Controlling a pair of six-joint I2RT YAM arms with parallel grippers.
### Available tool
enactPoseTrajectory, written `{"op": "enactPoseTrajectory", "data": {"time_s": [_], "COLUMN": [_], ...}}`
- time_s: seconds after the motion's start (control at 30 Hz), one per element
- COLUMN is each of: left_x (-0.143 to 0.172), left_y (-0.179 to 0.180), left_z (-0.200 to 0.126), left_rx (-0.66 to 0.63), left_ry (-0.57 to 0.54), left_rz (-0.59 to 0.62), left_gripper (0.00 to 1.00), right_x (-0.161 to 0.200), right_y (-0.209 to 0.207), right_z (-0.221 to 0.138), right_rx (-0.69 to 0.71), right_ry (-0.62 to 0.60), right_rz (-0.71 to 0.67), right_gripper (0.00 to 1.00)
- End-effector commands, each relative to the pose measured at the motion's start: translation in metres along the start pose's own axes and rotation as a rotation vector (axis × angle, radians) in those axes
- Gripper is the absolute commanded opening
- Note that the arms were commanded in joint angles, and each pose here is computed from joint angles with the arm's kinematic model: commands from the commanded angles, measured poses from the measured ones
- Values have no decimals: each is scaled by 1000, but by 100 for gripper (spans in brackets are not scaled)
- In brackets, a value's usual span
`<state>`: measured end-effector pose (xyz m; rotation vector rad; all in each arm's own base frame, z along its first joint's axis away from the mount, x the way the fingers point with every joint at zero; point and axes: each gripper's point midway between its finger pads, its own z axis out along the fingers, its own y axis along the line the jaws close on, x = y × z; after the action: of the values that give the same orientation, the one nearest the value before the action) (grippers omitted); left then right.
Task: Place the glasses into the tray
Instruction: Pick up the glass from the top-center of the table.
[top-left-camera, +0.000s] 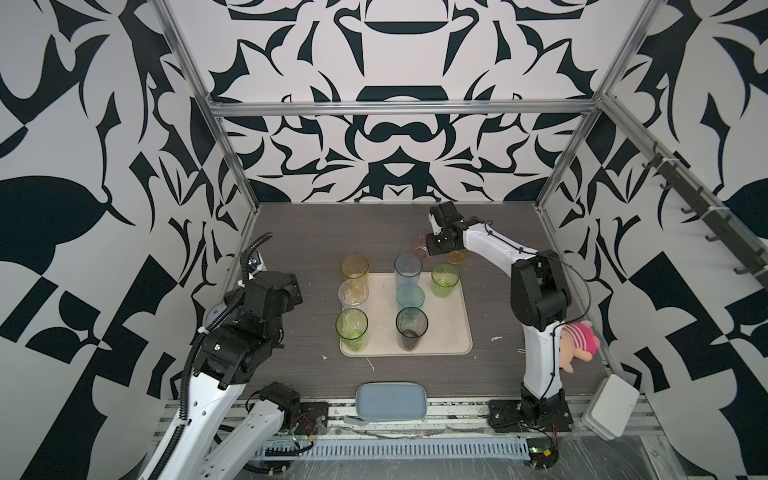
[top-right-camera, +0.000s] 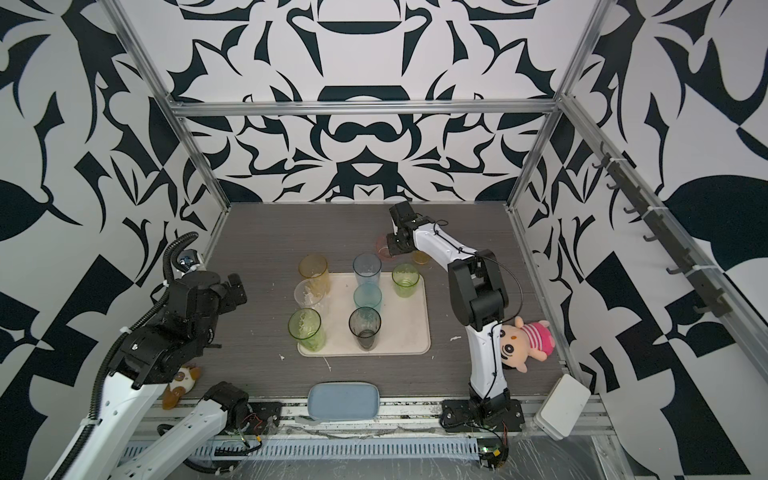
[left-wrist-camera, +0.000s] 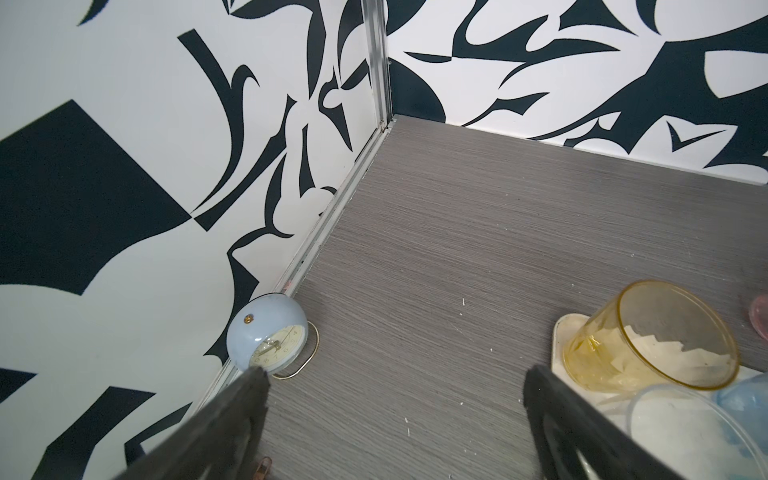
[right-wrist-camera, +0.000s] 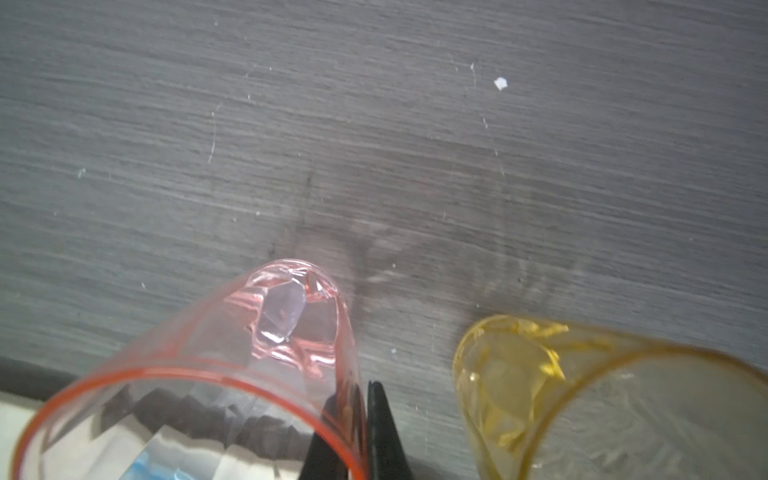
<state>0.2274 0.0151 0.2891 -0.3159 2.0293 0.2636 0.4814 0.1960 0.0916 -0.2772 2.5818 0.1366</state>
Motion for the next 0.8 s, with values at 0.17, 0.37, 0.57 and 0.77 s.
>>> {"op": "enactPoseTrajectory", "data": {"time_s": [0.17,0.37,0.57,0.77], "left_x": [2,1,1,1], "left_y": [0,1,1,1], "left_z": [2,0,0,0], "left_rx": [-3,-2,1,2], "left_ry": [-1,-7,-7,-7], "left_rz": [-6,-12,-13,-15], "left_gripper": [100,99,99,100], "right_x": [-43,-38,-27,-10], "right_y": [7,14,10,2], "right_z": [-59,-85,-119,-155], "right_rx": [-43,-91,-92,-77], "right_ry": [-153,-108,-106,-108], "right_rz": [39,42,65,67], "right_gripper": [0,0,0,0]}}
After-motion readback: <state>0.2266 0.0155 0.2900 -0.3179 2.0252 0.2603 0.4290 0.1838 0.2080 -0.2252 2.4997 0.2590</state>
